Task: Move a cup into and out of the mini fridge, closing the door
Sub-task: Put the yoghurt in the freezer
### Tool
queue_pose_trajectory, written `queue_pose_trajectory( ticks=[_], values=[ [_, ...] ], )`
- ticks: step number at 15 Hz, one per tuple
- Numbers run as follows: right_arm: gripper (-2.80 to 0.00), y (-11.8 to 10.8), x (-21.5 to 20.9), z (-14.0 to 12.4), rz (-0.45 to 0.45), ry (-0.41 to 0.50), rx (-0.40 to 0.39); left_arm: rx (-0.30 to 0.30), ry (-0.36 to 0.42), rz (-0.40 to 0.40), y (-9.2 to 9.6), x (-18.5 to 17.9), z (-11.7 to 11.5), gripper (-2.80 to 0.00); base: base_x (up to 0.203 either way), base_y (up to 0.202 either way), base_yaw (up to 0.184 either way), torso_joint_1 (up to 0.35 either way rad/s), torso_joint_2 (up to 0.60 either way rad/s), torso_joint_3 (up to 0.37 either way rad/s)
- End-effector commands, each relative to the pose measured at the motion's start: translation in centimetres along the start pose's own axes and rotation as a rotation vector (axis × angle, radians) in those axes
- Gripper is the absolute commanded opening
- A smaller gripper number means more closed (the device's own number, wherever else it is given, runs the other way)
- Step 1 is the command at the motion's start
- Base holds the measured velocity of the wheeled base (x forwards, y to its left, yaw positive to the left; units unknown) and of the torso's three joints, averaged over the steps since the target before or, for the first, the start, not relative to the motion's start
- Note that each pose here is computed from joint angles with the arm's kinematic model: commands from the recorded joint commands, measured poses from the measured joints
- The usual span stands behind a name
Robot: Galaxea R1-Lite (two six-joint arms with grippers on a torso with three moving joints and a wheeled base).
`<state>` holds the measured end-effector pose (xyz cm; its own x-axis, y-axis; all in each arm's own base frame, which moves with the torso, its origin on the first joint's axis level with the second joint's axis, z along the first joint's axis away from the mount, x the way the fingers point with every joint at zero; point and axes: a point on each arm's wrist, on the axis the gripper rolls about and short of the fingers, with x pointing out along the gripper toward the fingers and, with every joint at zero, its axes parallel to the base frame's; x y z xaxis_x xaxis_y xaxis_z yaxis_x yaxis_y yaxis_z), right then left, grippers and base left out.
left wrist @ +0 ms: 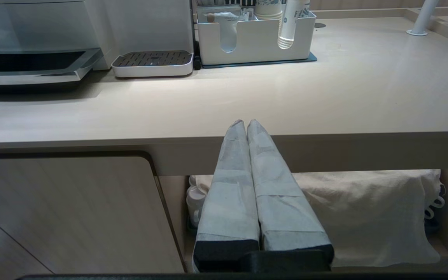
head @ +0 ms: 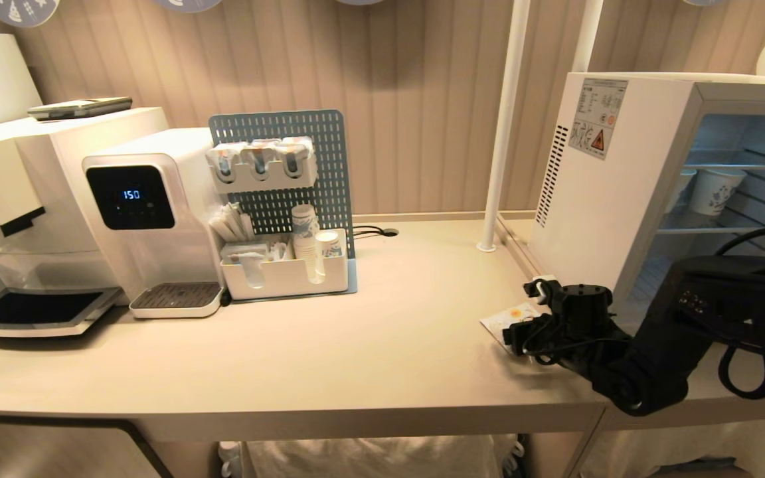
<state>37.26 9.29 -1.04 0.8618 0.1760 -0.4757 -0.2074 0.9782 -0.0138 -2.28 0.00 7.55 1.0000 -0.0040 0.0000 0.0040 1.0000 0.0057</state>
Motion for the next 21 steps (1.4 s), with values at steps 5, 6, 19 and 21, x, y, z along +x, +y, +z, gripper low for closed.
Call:
queue_pose_trajectory(
  ticks=[5,6,19,21],
  values=[
    [-2.80,-0.3,0.2,1.1,-0.008,-0.006,-0.015,0.000,-0.002,-0.001,0.0,0.0,0.0,-2.80,0.000,0.000,0.000,0.000,0.00,0.000],
    [-2.80,-0.3,0.0,1.2,-0.009,-0.008,-0.015,0.000,0.000,-0.001,0.0,0.0,0.0,-2.80,0.000,0.000,0.000,0.000,0.00,0.000],
    [-2.80,-0.7,-7.8,6.6,-0.012,-0.151,0.010,0.007,-0.002,0.001,0.0,0.0,0.0,-2.80,0.000,0.000,0.000,0.000,0.00,0.000],
    [-2.80,-0.8,-12.2,8.4,-0.020,-0.229,0.034,0.007,-0.002,0.000,0.0,0.0,0.0,-2.80,0.000,0.000,0.000,0.000,0.00,0.000]
  ],
)
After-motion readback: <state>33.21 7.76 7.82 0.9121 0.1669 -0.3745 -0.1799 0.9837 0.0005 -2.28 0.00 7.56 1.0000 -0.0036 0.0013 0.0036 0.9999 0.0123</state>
